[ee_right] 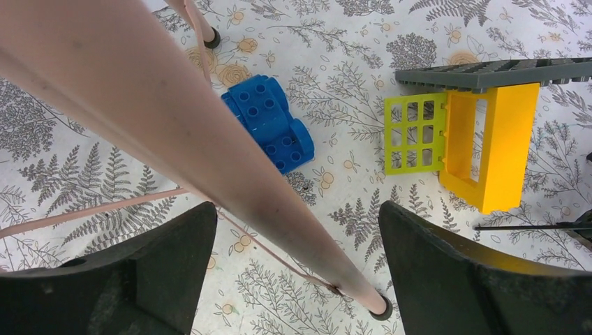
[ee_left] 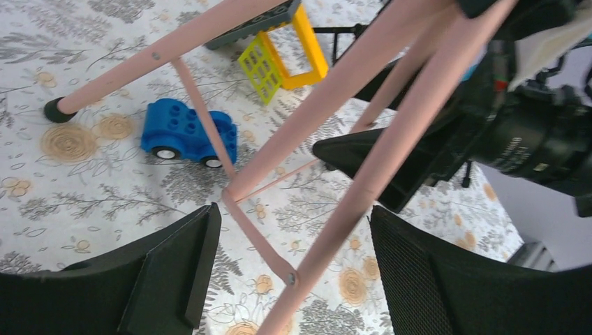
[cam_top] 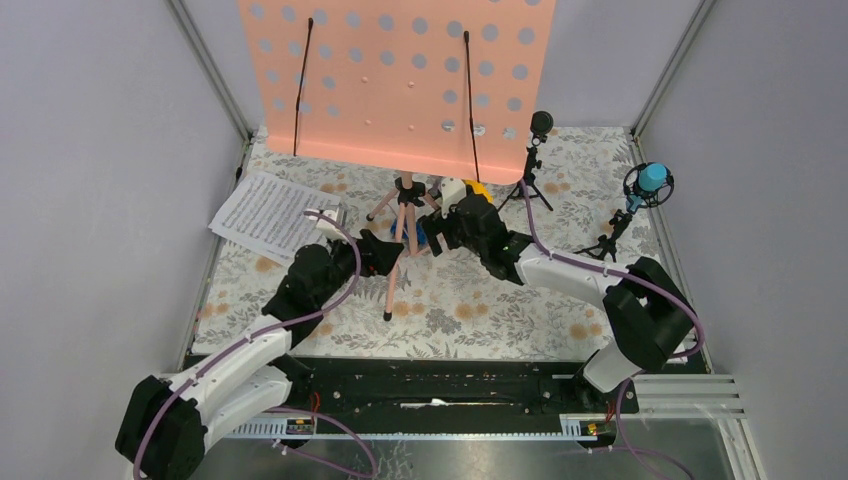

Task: Pack up the instrument practice props

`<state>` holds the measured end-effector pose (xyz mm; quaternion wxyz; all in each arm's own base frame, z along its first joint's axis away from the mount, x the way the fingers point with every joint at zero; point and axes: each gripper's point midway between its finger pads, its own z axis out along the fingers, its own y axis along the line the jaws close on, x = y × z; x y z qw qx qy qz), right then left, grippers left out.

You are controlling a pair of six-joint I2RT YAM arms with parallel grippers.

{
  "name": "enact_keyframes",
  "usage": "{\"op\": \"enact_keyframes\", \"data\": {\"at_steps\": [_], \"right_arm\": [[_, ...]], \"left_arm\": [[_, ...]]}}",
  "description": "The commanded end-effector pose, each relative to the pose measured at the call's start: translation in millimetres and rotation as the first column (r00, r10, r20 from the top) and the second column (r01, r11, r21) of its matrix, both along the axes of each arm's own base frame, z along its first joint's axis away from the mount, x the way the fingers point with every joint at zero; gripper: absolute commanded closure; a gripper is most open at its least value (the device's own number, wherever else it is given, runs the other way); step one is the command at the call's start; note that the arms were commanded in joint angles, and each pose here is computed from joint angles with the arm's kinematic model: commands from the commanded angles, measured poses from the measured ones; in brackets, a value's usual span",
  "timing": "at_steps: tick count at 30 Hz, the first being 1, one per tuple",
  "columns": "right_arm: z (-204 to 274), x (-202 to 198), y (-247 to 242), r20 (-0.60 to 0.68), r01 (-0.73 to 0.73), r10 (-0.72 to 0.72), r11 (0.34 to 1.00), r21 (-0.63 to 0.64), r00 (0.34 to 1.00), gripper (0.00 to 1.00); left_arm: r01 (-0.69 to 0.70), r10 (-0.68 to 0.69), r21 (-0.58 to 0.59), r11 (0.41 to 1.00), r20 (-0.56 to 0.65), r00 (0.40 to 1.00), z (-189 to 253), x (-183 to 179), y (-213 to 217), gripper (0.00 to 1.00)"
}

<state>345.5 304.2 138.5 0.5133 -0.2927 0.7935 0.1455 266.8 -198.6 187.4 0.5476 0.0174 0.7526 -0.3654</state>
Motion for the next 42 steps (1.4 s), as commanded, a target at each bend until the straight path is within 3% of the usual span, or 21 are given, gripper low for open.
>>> {"op": "enact_keyframes", "data": {"at_steps": [1, 6, 28, 35, 38, 42], "right_arm": [[29.7, 19.7, 9.8, 0.066, 0.002, -0.007, 0.998, 0.070, 0.998, 0.09], [28.5, 26.7, 9.9, 0.061, 0.019, -0.024, 0.997, 0.069, 0.998, 0.18], [36.7, 14.4, -3.2, 0.062, 0.038, -0.044, 0.995, 0.091, 0.997, 0.20], [37.3, 16.9, -9.5, 0.110, 0.049, -0.058, 0.996, 0.079, 0.992, 0.19], [38.1, 21.1, -10.9, 0.145, 0.058, -0.070, 0.995, 0.083, 0.987, 0.25], [45.2, 22.8, -11.2, 0.194, 0.055, -0.078, 0.991, 0.119, 0.978, 0.37]], "left_arm": [[-0.057, 0.055, 0.020, 0.998, 0.083, 0.995, 22.7, 21.1, 0.9, 0.17], [0.002, -0.003, 0.099, 0.995, 0.001, 1.000, 7.3, 27.3, -13.7, 0.12], [-0.024, 0.030, 0.180, 0.983, -0.033, 0.999, -8.7, 27.0, -4.5, 0.09], [-0.038, 0.043, 0.174, 0.984, -0.021, 0.999, -11.2, 26.0, -2.0, 0.02], [-0.048, 0.050, 0.182, 0.982, -0.008, 0.999, -13.7, 28.2, -4.2, 0.06], [-0.063, 0.059, 0.162, 0.985, 0.030, 0.998, -14.0, 27.9, -6.5, 0.22]]}}
